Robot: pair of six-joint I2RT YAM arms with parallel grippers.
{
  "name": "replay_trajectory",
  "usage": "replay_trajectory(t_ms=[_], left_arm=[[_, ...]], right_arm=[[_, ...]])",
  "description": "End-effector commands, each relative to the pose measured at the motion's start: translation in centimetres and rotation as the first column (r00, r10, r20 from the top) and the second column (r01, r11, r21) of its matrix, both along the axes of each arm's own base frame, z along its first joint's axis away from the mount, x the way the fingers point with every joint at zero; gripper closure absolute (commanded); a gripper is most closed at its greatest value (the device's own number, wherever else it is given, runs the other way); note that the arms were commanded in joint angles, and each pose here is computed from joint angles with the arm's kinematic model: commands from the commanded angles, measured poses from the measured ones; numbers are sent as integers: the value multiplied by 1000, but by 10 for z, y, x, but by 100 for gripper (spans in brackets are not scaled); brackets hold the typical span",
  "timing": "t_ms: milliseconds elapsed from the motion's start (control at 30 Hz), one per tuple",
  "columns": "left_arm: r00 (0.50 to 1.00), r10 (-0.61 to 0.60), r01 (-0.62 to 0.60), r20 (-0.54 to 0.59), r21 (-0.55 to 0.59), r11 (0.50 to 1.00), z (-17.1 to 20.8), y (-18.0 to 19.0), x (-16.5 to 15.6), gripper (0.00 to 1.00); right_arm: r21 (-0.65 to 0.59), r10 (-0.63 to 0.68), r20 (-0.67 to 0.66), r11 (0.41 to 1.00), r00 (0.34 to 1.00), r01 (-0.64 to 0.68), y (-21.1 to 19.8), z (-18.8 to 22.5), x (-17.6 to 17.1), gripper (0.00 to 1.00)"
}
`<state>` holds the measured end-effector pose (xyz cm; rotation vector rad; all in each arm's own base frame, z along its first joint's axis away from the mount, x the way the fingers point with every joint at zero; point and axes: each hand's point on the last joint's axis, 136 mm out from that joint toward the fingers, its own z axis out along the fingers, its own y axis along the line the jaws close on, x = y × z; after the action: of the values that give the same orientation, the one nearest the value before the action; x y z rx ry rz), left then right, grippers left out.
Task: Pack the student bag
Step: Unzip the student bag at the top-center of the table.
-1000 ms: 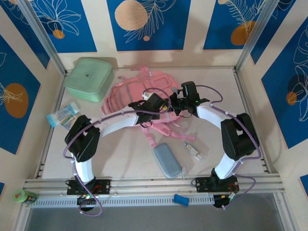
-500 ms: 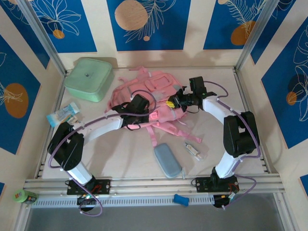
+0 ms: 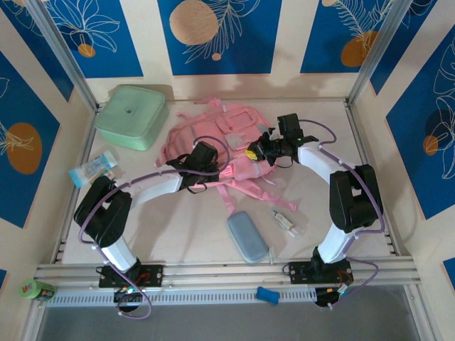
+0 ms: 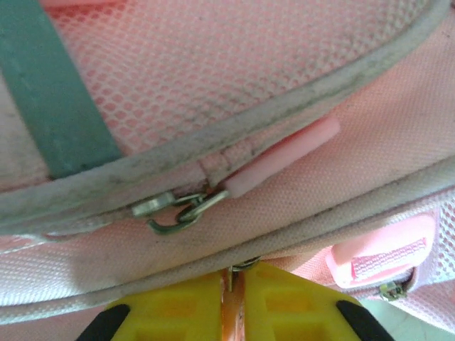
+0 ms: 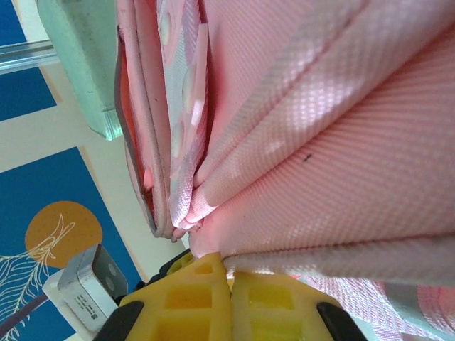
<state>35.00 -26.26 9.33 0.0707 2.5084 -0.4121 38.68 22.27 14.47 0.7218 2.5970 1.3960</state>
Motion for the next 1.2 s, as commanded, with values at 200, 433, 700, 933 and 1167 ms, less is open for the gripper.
replay_trajectory(t_ms=[200,433,700,933,1167], left_arm=[[996,77,-82,45,107,991,12,46,0,100],[998,-58,61,-30,107,992,12,55,-44,100],[983,-182,183,13,-94,979,42,-15,-59,100],[991,-129,130,15,-80,988,38,-23,-41,100],[989,-147,148,20,-106,983,36,-29,-41,100]], right_arm=[[-16,48,134,999,990,-47,-9,35,16,100],[-31,-22,136,999,990,27,-43,35,65,100],[-74,88,158,994,983,-78,-12,40,93,95],[-99,99,171,992,980,-83,-26,52,52,55],[-33,167,65,986,984,-165,14,21,-40,48]])
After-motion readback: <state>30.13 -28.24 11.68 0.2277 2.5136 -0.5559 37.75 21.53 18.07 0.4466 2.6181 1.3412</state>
